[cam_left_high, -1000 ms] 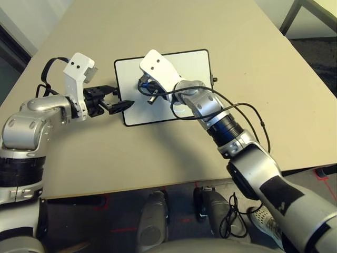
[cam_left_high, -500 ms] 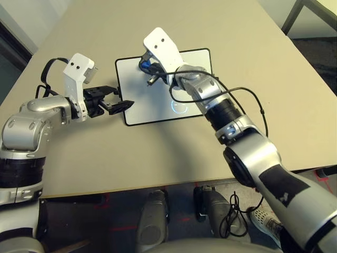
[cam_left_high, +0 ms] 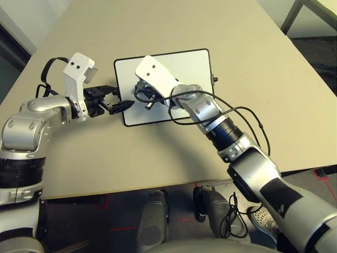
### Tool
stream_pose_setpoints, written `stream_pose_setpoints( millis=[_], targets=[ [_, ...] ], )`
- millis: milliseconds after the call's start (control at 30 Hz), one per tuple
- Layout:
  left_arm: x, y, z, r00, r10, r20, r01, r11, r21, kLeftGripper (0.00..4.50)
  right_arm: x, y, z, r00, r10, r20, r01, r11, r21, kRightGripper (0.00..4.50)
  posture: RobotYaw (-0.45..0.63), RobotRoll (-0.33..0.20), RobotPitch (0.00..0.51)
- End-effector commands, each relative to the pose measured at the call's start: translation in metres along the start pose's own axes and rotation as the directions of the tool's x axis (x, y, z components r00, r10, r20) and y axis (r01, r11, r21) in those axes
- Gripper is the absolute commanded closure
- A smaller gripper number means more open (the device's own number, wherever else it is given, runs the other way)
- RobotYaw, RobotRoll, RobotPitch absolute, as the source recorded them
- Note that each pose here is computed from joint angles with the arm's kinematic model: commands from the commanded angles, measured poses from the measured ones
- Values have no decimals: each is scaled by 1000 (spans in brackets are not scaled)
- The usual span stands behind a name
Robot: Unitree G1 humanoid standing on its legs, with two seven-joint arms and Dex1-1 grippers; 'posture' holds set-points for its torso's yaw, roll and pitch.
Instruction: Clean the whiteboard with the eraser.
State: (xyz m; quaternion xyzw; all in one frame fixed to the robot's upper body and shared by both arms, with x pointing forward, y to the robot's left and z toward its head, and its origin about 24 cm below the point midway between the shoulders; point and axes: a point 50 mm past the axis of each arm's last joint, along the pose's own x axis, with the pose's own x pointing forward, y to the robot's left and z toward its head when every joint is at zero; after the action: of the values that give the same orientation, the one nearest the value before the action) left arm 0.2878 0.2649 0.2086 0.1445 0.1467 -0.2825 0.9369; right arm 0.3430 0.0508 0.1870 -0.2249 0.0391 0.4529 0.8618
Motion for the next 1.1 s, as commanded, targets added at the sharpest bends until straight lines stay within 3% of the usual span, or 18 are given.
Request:
stream_pose_setpoints(
  millis=[33, 167, 300, 433, 733, 1100],
  targets=[
    [-3, -2, 1, 1000, -3, -1, 3, 1000, -4, 0, 6, -13, -7, 997, -67, -41, 70, 994, 79, 4499, 170, 0, 218],
    [-2, -2, 3, 1000, -4, -2, 4, 1000, -2, 0, 3, -37, 6, 989, -144, -8, 145, 985, 98, 4499, 170, 0, 217],
    [-1, -4, 5, 1000, -8, -1, 8, 1000, 1, 0, 3, -43, 7, 986, -167, -4, 167, 980, 106, 4499, 164, 0, 218],
    [0, -5, 5, 1000, -11, -2, 11, 1000, 1, 0, 7, -30, -1, 992, -120, -28, 122, 987, 104, 4499, 164, 0, 221],
    [0, -5, 7, 1000, -10, -3, 10, 1000, -1, 0, 13, 28, -24, 994, 70, -86, -62, 993, 101, 4499, 171, 0, 227],
    [-3, -7, 9, 1000, -6, -5, 6, 1000, -5, 0, 9, 15, -29, 993, 34, -115, -20, 993, 119, 4499, 178, 0, 226]
  ],
)
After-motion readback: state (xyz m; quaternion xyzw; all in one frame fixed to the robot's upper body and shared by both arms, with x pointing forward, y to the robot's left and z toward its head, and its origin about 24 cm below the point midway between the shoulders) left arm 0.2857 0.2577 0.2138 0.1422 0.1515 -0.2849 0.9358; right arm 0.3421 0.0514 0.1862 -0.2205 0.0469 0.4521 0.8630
